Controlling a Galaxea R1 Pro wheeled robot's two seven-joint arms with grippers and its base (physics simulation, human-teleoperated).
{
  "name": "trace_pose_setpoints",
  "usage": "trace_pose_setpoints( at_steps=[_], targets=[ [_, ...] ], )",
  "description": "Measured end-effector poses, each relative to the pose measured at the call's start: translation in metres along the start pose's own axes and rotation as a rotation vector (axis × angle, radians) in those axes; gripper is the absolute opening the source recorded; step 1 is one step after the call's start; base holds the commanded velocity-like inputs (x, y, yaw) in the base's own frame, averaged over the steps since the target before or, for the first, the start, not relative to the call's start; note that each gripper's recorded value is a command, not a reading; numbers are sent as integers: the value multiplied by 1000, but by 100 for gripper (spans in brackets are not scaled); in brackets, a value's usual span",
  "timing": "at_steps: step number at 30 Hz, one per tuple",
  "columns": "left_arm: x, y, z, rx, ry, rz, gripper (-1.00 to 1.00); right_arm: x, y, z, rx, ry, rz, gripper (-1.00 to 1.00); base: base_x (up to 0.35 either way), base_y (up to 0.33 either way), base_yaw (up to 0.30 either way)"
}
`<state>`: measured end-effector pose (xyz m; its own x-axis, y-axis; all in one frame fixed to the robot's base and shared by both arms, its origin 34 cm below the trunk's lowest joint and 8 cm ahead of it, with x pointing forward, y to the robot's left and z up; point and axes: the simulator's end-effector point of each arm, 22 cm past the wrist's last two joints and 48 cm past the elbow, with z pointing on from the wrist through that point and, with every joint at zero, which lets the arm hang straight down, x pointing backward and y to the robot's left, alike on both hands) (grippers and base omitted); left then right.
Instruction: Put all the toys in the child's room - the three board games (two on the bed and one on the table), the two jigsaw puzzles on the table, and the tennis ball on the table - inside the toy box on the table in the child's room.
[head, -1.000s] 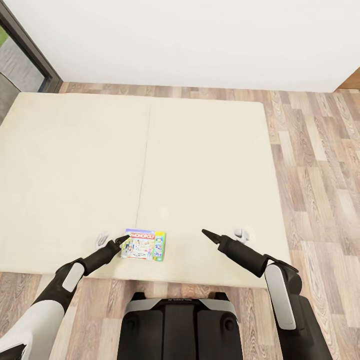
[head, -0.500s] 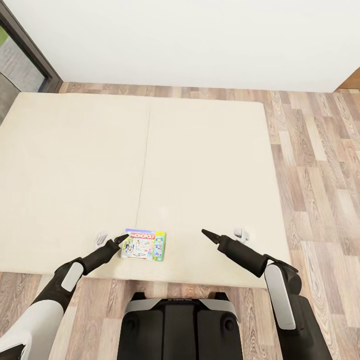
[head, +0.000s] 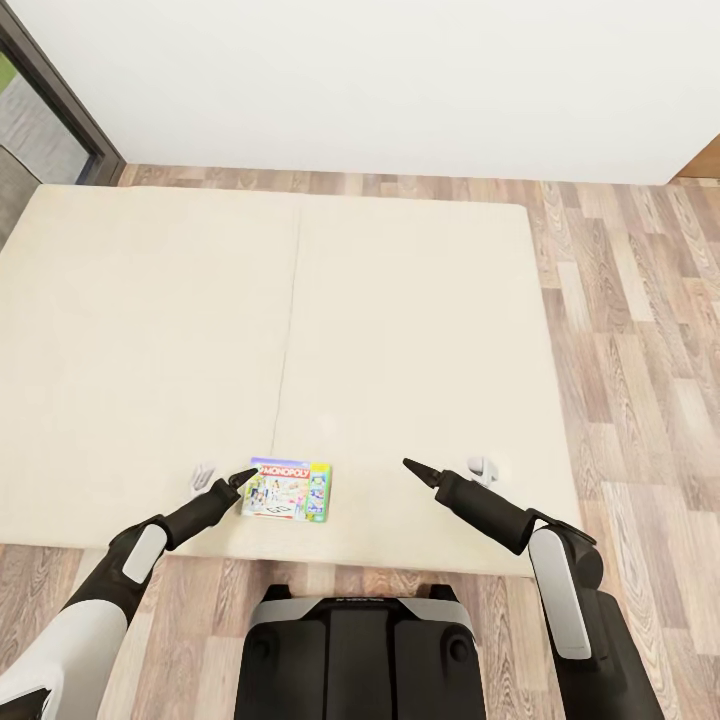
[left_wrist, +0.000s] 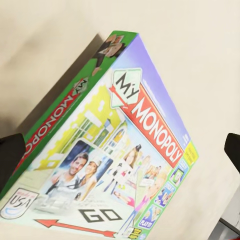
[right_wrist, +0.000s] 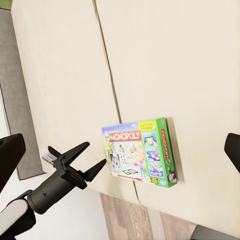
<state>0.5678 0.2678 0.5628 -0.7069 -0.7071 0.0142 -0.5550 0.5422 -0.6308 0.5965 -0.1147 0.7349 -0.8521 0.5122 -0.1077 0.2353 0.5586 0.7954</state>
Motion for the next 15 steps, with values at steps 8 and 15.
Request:
trace_pose_setpoints(
  at_steps=[8, 15],
  targets=[
    [-1, 0, 0, 0, -2, 0, 100, 0, 0, 0, 0, 0, 0, 100, 14, 0, 0],
    [-1, 0, 0, 0, -2, 0, 100, 0, 0, 0, 0, 1, 0, 100, 16, 0, 0]
  ],
)
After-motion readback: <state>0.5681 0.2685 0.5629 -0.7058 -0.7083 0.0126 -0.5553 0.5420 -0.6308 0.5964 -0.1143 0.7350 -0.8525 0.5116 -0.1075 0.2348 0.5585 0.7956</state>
